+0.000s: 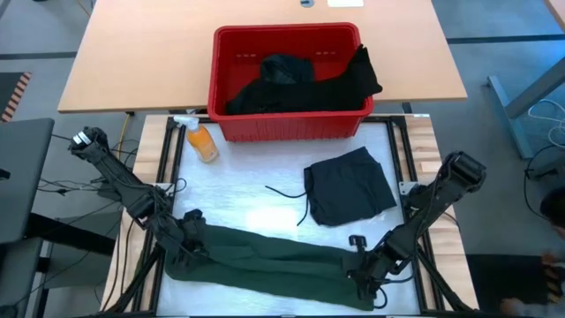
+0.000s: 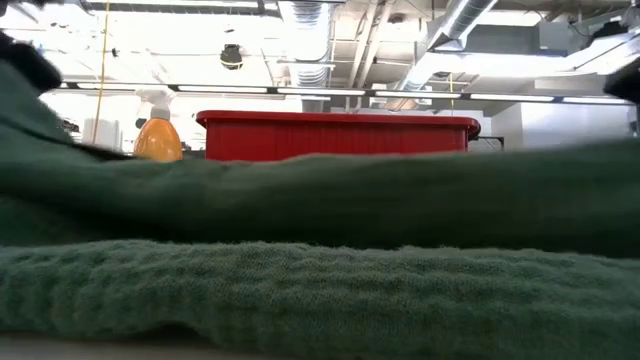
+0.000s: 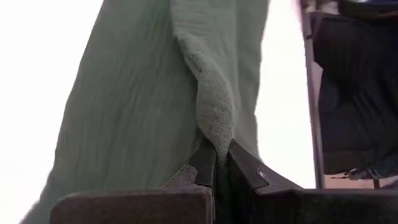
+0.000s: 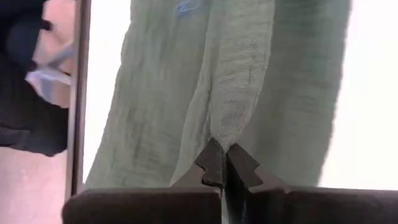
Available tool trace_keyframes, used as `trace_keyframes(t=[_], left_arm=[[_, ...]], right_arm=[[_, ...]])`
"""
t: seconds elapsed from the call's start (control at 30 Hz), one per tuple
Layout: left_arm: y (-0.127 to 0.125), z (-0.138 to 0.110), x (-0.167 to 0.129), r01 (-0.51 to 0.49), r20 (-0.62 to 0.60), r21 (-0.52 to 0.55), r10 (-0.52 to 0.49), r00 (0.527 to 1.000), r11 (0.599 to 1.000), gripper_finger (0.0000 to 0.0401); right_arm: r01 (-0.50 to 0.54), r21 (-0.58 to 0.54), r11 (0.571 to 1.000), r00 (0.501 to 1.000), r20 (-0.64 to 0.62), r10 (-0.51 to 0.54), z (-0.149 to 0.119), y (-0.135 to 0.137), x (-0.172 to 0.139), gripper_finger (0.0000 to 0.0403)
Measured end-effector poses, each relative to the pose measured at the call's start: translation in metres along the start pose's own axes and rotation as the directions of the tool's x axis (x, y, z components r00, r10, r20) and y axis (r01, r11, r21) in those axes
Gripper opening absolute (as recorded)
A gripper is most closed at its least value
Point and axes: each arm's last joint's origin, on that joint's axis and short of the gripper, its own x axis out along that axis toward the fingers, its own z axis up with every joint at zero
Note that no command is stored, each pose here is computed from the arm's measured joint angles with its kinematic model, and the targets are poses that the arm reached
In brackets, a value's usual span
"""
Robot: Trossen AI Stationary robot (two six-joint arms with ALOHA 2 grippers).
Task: Fold laundry
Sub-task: Fold the dark green shirt
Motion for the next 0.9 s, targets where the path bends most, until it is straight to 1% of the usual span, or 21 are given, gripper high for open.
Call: trace_keyframes(t=[0.1, 0.23, 0.4, 0.5, 0.57, 0.63, 0.67, 0.77, 0.83, 0.9], left_arm=[[-0.001, 0.009, -0.012, -0.012, 0.025, 0.078, 0.010, 1.000, 0.997, 0.0000], [0.001, 0.030, -0.042, -0.124, 0.101, 0.155, 0.109, 0.989, 0.980, 0.0000], [0.007, 0.056, -0.077, -0.237, 0.184, 0.244, 0.195, 0.963, 0.940, 0.0000], [0.016, 0.062, -0.086, -0.302, 0.178, 0.272, 0.261, 0.949, 0.914, 0.0000], [0.021, 0.065, -0.088, -0.317, 0.171, 0.255, 0.280, 0.945, 0.914, 0.0000], [0.024, 0.066, -0.086, -0.284, 0.133, 0.229, 0.259, 0.957, 0.931, 0.0000], [0.023, 0.066, -0.084, -0.258, 0.110, 0.215, 0.239, 0.965, 0.942, 0.0000], [0.018, 0.058, -0.070, -0.182, 0.016, 0.172, 0.182, 0.983, 0.968, 0.0000], [0.015, 0.046, -0.054, -0.145, -0.055, 0.148, 0.154, 0.986, 0.978, 0.0000], [0.010, 0.036, -0.036, -0.085, -0.107, 0.126, 0.099, 0.989, 0.988, 0.0000]], right_arm=[[0.046, -0.021, 0.999, 0.999, -0.004, -0.046, 0.005, -0.003, -0.021, 0.0017], [0.136, -0.037, 0.990, 0.991, 0.008, -0.136, 0.007, -0.013, -0.053, 0.0017], [0.289, -0.031, 0.957, 0.956, 0.063, -0.286, 0.005, -0.040, -0.090, 0.0017], [0.315, -0.032, 0.949, 0.946, 0.089, -0.311, 0.006, -0.053, -0.105, 0.0017], [0.307, -0.017, 0.952, 0.947, 0.108, -0.303, 0.008, -0.059, -0.112, 0.0017], [0.276, 0.019, 0.961, 0.953, 0.124, -0.277, 0.010, -0.060, -0.115, 0.0017], [0.245, 0.034, 0.969, 0.961, 0.126, -0.248, 0.010, -0.057, -0.115, 0.0017], [0.143, 0.049, 0.989, 0.983, 0.109, -0.148, 0.007, -0.038, -0.106, 0.0017], [0.071, 0.045, 0.996, 0.993, 0.088, -0.075, 0.002, -0.020, -0.096, 0.0017], [0.024, 0.042, 0.999, 0.998, 0.065, -0.027, -0.004, -0.001, -0.082, 0.0017]])
